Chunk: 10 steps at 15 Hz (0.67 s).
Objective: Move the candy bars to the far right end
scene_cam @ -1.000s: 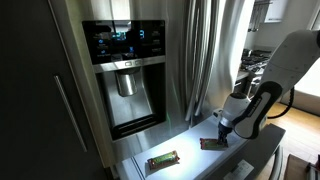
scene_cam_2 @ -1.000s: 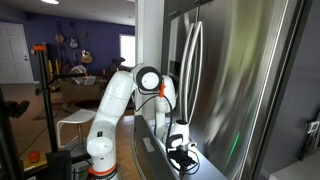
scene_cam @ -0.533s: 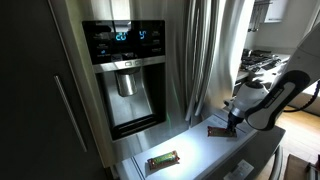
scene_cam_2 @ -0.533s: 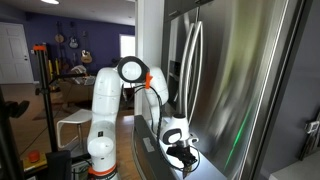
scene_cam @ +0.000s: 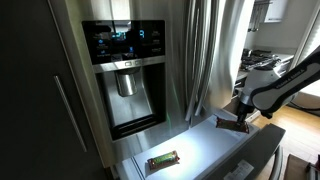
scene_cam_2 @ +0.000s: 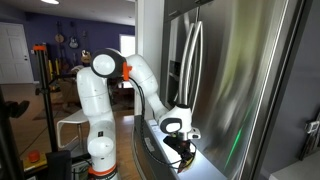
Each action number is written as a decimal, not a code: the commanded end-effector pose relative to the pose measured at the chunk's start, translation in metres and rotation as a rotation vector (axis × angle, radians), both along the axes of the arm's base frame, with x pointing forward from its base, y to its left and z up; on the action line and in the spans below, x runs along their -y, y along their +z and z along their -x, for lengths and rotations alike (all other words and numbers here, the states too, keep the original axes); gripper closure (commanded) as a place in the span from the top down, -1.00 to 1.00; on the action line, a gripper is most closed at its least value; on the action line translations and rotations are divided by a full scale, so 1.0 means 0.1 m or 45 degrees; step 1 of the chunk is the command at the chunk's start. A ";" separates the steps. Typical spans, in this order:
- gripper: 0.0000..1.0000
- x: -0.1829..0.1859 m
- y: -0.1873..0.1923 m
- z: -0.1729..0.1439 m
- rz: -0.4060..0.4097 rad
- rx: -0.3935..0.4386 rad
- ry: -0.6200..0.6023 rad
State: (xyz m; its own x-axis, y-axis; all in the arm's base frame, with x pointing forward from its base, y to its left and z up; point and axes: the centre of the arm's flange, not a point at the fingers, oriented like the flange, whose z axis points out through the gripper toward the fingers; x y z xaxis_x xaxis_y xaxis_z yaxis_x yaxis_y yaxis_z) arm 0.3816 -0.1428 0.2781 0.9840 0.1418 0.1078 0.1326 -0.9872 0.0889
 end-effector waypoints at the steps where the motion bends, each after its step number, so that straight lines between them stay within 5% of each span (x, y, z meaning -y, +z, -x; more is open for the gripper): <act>1: -0.94 0.05 0.37 0.36 -0.057 -0.008 -0.163; 10: -0.94 0.53 0.40 0.93 -0.076 -0.228 -0.617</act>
